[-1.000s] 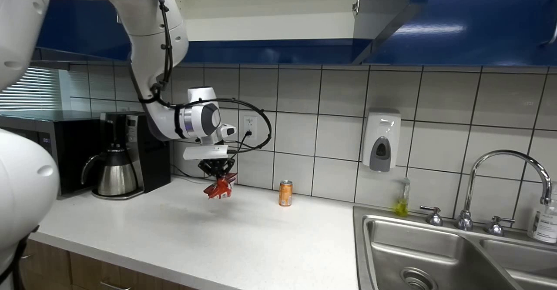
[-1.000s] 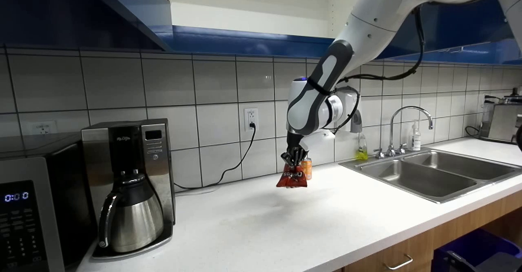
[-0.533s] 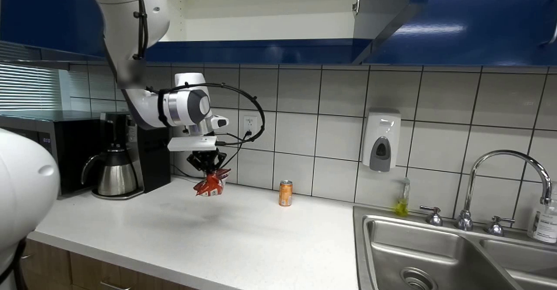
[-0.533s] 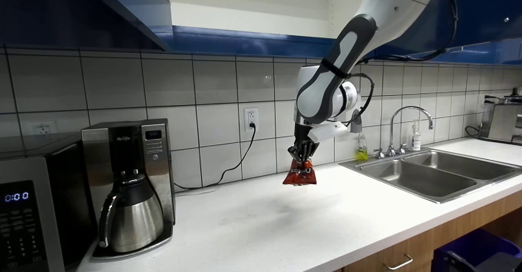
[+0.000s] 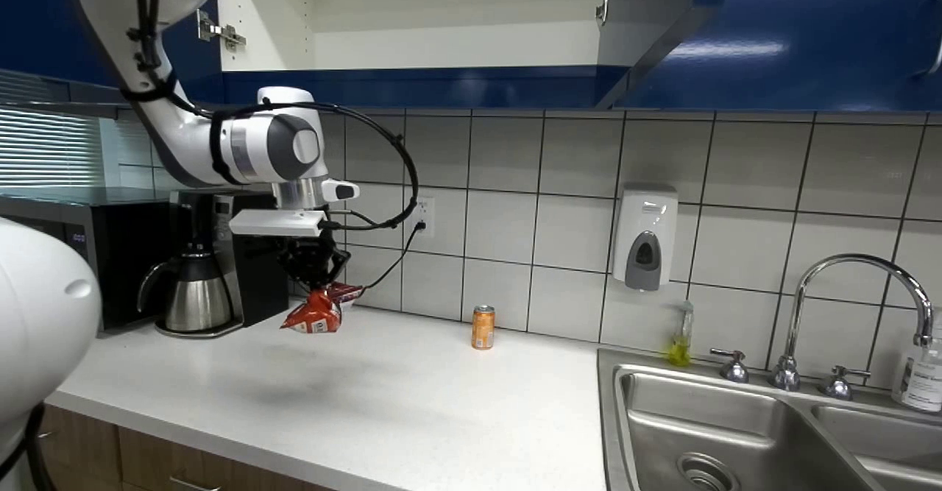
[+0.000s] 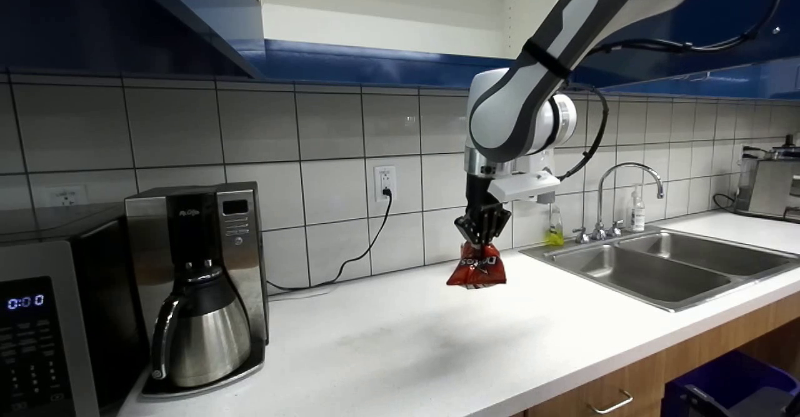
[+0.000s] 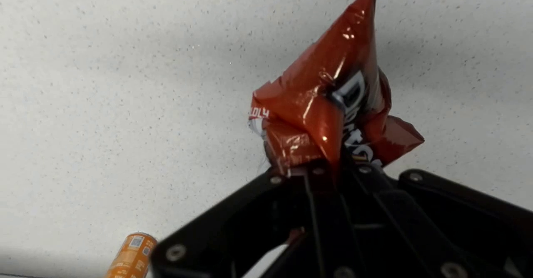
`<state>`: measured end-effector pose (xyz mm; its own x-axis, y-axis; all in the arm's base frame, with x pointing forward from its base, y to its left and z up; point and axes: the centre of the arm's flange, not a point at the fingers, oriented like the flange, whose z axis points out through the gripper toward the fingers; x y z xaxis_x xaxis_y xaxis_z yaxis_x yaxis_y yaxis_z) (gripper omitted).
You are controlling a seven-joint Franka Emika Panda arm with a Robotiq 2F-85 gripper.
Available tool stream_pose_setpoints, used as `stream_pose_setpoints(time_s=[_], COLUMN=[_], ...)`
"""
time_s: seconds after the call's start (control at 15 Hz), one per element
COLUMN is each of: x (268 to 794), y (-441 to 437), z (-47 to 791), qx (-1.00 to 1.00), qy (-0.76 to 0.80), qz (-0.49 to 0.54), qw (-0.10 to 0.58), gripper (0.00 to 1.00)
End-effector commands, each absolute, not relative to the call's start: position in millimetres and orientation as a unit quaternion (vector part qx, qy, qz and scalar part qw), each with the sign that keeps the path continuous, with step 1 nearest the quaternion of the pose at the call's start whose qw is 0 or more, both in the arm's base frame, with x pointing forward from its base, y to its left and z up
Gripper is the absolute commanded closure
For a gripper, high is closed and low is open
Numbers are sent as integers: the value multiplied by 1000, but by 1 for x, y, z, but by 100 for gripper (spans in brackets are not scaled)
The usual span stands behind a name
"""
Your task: Put the orange sachet in the top cabinet
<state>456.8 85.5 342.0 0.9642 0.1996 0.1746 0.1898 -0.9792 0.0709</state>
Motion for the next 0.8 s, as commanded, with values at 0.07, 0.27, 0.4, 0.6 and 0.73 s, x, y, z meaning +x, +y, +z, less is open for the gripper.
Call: stream_pose_setpoints(time_s=[0.07,0.27,0.4,0.6,0.73], x=[410,395,388,381,381], y=[89,89,88,86,83], z=[373,385,390,397,400], qx=[995,998,999,999,999], qy=[68,54,46,40,39], qz=[67,42,25,6,-1], qw=[19,5,-4,-12,-7], gripper=[98,98,98,98,98])
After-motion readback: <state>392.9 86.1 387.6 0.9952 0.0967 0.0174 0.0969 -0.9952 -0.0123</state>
